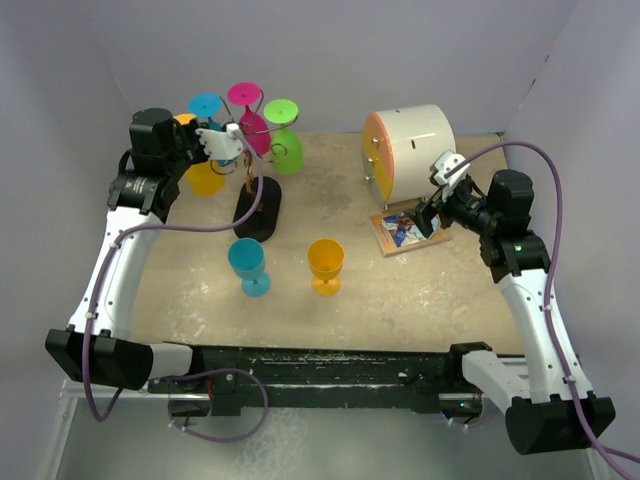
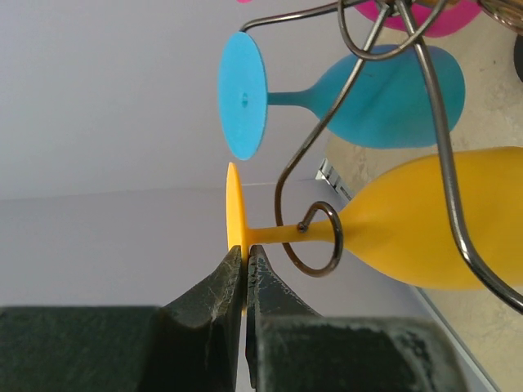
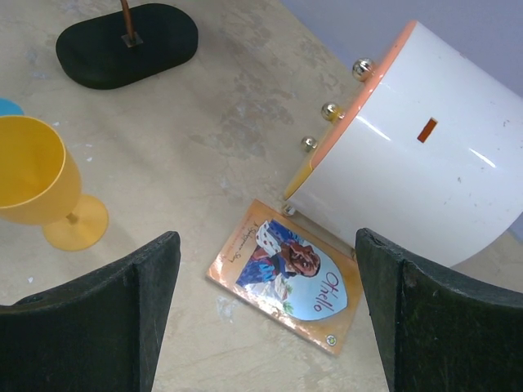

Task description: Place the wine glass upside down on the wine glass rack

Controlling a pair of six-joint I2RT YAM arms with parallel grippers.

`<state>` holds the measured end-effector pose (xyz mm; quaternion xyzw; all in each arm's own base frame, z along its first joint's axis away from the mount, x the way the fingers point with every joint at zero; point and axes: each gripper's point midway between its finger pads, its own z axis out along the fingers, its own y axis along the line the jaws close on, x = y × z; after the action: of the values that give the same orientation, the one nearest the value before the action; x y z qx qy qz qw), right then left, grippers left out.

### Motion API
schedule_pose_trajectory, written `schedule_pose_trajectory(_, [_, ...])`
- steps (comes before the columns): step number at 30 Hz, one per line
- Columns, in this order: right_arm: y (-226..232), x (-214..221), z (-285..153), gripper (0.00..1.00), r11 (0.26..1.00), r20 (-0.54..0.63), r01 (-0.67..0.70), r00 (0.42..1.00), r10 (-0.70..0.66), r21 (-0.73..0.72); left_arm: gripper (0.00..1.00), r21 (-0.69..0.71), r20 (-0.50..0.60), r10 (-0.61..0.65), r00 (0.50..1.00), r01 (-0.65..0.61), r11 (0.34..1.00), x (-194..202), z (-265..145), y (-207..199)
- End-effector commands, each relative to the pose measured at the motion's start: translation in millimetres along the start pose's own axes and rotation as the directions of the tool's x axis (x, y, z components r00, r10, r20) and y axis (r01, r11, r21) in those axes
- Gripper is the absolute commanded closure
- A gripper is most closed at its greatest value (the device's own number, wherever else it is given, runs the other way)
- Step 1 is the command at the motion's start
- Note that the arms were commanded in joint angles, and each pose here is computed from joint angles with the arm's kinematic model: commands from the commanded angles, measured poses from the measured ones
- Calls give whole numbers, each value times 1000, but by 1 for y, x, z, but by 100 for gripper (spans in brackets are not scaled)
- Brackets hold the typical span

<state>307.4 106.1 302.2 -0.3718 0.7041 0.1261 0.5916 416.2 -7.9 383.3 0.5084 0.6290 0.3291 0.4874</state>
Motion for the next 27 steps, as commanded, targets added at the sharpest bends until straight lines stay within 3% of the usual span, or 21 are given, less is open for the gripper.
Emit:
schedule_pose_trajectory(1, [-1,-15,-5,10,999,59,39,997,-40,4,93,-39,-1,-14,1000,14,999,0,-14,8])
schedule_pose_trajectory(12, [-1,-13,-5,10,999,57,34,998,-34,0,93,34,106,-16,994,12,999,-19,-30,-6])
schedule_pose_trajectory(27, [-3,-12,-5,10,1000,55,31,998,-32,3,86,114,147,-47,988,31,993,-34,-10,-29])
